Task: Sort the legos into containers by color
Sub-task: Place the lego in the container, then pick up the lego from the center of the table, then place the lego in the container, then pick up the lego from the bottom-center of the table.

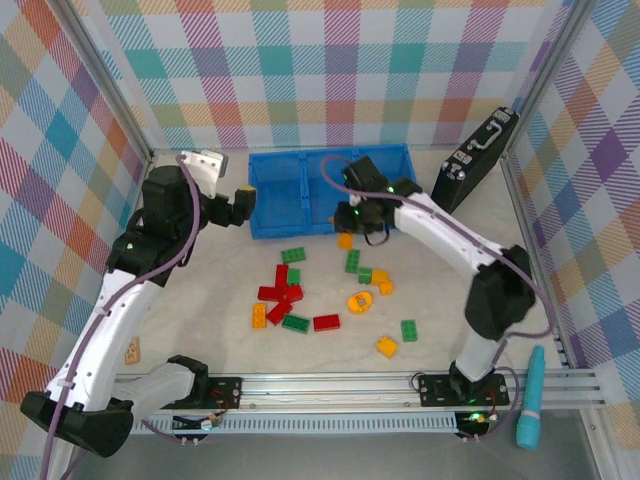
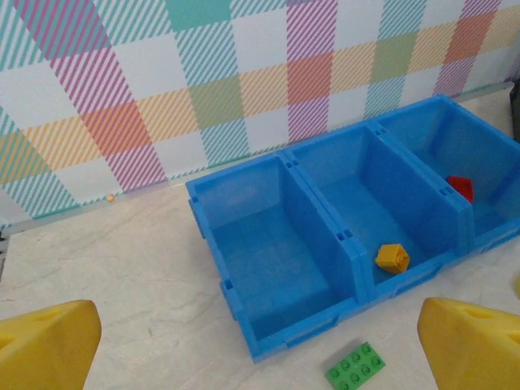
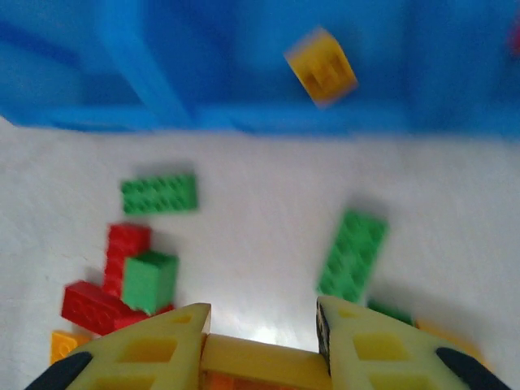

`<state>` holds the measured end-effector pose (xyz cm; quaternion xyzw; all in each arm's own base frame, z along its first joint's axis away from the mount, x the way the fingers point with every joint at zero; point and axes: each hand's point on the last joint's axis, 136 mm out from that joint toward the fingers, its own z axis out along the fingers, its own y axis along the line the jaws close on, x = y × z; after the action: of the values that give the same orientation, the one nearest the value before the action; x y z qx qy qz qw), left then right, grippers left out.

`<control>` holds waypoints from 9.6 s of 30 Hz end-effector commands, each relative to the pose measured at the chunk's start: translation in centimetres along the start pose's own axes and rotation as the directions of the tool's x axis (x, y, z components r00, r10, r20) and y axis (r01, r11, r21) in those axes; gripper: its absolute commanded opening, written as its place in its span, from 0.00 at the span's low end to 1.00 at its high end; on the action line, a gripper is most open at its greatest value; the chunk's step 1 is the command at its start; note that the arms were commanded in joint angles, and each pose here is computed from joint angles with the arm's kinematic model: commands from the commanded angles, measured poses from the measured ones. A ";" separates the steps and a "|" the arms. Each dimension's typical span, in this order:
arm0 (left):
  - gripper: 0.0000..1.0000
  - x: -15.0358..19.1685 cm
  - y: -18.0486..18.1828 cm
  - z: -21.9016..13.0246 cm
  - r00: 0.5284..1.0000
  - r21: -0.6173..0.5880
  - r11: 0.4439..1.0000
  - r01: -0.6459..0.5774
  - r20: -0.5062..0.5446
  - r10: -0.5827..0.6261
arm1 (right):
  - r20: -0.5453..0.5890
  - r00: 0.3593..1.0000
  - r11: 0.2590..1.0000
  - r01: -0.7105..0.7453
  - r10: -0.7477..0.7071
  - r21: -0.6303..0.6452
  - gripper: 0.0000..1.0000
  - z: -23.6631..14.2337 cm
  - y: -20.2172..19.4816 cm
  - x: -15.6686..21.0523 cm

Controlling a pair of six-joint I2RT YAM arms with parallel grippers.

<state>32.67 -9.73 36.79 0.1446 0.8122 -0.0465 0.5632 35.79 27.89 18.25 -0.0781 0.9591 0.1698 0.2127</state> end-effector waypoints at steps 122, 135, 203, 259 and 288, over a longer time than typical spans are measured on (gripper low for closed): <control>1.00 -5.1 0.6 -2.4 0.977 -0.013 0.992 -0.122 0.174 0.122 | -0.098 0.974 0.963 -0.180 0.203 0.202 0.58 7.2 -12.6 13.2; 1.00 -5.2 0.6 -2.4 0.978 -0.011 0.993 -0.121 0.172 0.121 | -0.171 0.974 0.975 -0.114 0.147 0.192 0.60 6.4 -13.1 16.0; 1.00 -4.8 0.7 -1.2 0.985 -0.012 0.994 -0.113 0.133 0.114 | -0.346 0.932 0.968 -0.022 0.110 0.250 0.30 6.8 -13.2 18.5; 1.00 -5.9 1.0 -2.6 0.978 -0.032 0.993 -0.116 0.169 0.120 | 0.146 0.935 0.946 0.315 -0.323 0.081 0.64 4.0 -1.9 -6.8; 1.00 -6.7 0.4 -4.2 0.972 0.004 0.998 -0.058 0.230 0.055 | -0.138 0.886 0.896 -0.442 0.443 0.043 0.72 -0.2 -10.4 20.2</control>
<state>31.77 -9.38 44.01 0.1660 0.7449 -0.0403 0.6449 19.69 15.08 6.66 0.0896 0.9771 0.1593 0.1089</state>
